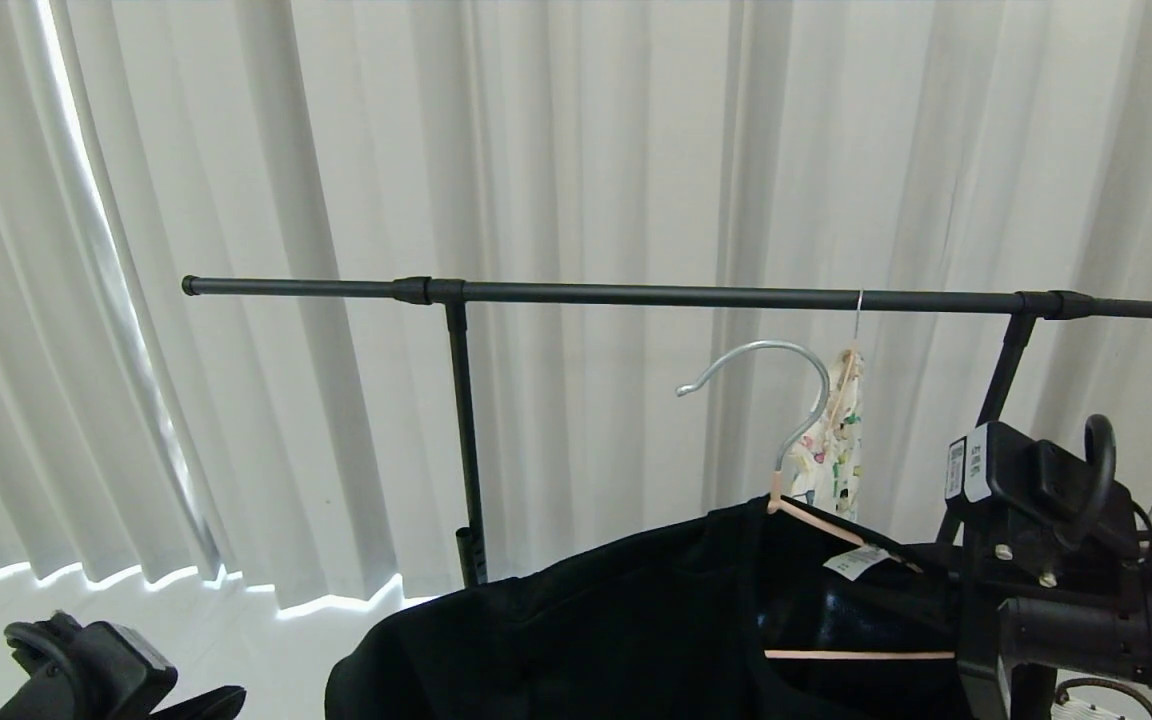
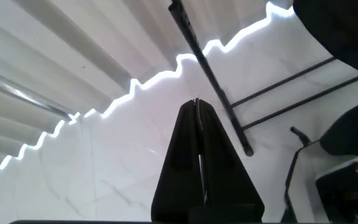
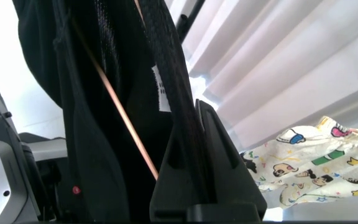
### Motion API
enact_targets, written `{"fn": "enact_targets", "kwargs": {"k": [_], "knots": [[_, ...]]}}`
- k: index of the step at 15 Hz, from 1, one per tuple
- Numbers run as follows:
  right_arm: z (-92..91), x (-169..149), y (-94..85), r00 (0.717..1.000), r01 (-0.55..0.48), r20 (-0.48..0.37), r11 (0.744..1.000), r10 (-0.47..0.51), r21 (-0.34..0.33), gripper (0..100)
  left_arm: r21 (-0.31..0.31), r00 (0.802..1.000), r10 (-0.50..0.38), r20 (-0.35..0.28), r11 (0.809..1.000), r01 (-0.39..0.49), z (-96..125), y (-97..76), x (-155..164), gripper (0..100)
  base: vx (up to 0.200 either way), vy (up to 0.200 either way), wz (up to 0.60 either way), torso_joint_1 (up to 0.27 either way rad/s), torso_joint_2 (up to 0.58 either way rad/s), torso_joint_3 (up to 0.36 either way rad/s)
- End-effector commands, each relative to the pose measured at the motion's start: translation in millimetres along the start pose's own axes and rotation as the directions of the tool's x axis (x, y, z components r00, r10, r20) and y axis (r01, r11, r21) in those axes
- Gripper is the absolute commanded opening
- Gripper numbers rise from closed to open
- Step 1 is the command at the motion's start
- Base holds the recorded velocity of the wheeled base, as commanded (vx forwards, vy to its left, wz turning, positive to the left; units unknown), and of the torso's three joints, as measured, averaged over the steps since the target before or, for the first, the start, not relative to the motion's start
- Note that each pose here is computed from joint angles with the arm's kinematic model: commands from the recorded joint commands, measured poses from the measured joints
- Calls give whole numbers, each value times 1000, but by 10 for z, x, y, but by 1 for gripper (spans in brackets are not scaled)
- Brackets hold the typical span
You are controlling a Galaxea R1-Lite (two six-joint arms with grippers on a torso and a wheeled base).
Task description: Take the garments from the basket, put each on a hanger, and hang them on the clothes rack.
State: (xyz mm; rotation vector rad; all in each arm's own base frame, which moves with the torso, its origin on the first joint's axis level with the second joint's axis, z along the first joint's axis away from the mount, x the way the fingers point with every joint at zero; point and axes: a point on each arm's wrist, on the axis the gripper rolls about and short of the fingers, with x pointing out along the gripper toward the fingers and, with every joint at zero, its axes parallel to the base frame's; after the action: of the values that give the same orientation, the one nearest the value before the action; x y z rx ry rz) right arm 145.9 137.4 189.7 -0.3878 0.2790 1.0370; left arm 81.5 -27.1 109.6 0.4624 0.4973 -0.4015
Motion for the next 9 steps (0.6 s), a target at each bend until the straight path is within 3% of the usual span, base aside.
{"fn": "enact_targets", "kwargs": {"k": [1,3,4,6,9], "knots": [[-10,24,-5,1000,-3,-8,1000,3,2,0,26,994,-63,85,998,61,100,-18,-51,0,0,0,0,0,0,0],[-12,35,-8,1000,-3,-11,1000,4,3,0,41,991,-89,101,996,85,137,-17,-49,0,0,0,0,0,0,0],[-12,35,-8,1000,-3,-11,1000,4,3,0,45,990,-96,105,995,92,135,-26,-53,100,0,0,0,0,0,0],[-14,39,-8,1000,-4,-12,1000,4,4,0,45,987,-109,122,994,104,139,-32,-72,100,0,0,0,0,0,0],[-16,73,-17,1000,-6,-13,1000,6,4,0,68,951,-242,191,970,234,162,-59,-110,100,0,0,0,0,0,0]]}}
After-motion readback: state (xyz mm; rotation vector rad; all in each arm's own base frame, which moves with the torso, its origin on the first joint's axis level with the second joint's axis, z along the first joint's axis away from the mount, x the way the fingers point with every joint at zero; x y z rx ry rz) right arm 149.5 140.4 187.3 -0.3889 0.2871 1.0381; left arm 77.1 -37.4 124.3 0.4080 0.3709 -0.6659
